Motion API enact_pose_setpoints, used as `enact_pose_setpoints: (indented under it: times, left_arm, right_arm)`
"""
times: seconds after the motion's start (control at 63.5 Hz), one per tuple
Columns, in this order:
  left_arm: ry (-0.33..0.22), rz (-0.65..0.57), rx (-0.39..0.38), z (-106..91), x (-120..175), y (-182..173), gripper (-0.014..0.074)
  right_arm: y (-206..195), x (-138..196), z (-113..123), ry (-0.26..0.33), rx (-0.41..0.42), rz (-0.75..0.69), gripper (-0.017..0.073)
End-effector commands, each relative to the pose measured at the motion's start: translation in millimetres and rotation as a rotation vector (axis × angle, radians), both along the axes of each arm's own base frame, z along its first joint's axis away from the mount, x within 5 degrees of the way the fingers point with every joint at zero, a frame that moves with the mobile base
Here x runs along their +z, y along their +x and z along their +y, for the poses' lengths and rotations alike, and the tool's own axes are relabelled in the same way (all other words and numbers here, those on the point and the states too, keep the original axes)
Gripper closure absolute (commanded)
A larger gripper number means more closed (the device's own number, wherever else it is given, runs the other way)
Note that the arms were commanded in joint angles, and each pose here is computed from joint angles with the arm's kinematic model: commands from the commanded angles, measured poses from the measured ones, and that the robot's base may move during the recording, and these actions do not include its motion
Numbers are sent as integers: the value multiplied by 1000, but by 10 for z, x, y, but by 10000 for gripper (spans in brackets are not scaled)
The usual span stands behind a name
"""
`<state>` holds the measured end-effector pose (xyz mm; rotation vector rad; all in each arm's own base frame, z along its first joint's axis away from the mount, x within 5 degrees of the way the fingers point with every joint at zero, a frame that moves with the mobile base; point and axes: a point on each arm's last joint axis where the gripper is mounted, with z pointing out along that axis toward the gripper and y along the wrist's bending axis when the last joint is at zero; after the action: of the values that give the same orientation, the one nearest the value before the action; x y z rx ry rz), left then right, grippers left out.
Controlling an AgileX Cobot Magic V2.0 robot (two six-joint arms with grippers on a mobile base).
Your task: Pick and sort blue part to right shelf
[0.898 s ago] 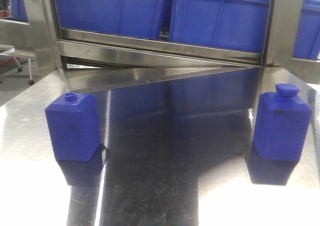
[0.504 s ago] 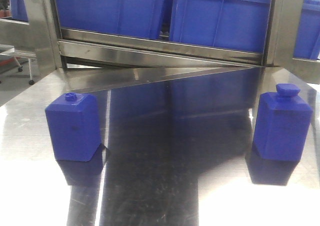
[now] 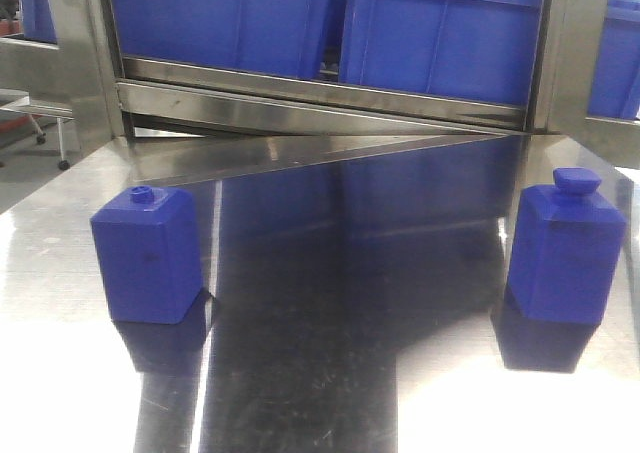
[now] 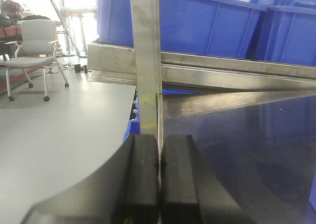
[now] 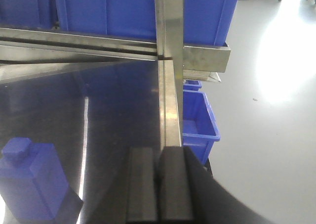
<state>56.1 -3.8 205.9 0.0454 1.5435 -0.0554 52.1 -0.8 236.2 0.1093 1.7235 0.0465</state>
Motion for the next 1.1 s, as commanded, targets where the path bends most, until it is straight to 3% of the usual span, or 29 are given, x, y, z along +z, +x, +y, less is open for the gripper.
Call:
enact_pose_setpoints:
  times: [0.0, 0.22, 0.346, 0.504, 0.661, 0.74, 0.961, 1.087]
  left_arm:
    - [-14, -75, 5, 6, 1, -9, 471]
    - [-14, -75, 5, 6, 1, -9, 471]
    - [-14, -75, 5, 6, 1, -9, 471]
    - [-14, -75, 5, 6, 1, -9, 471]
    - [-14, -75, 5, 6, 1, -9, 471]
    - [-14, -75, 5, 6, 1, -9, 471]
    - [-14, -75, 5, 6, 1, -9, 471]
    - [-14, -75, 5, 6, 1, -9, 471]
  right_arm:
    - [53, 233, -5, 3, -3, -88, 504]
    - [188, 390, -18, 6, -10, -58, 504]
    - [307, 414, -43, -21, -26, 11, 504]
    - [517, 451, -63, 59, -52, 112, 504]
    - [756, 461, -84, 53, -63, 229, 493]
    - [849, 466, -70, 54, -52, 277, 412]
    - [1141, 471, 78, 42, 27, 460, -78]
    - [1304, 512, 178, 64, 37, 609, -63]
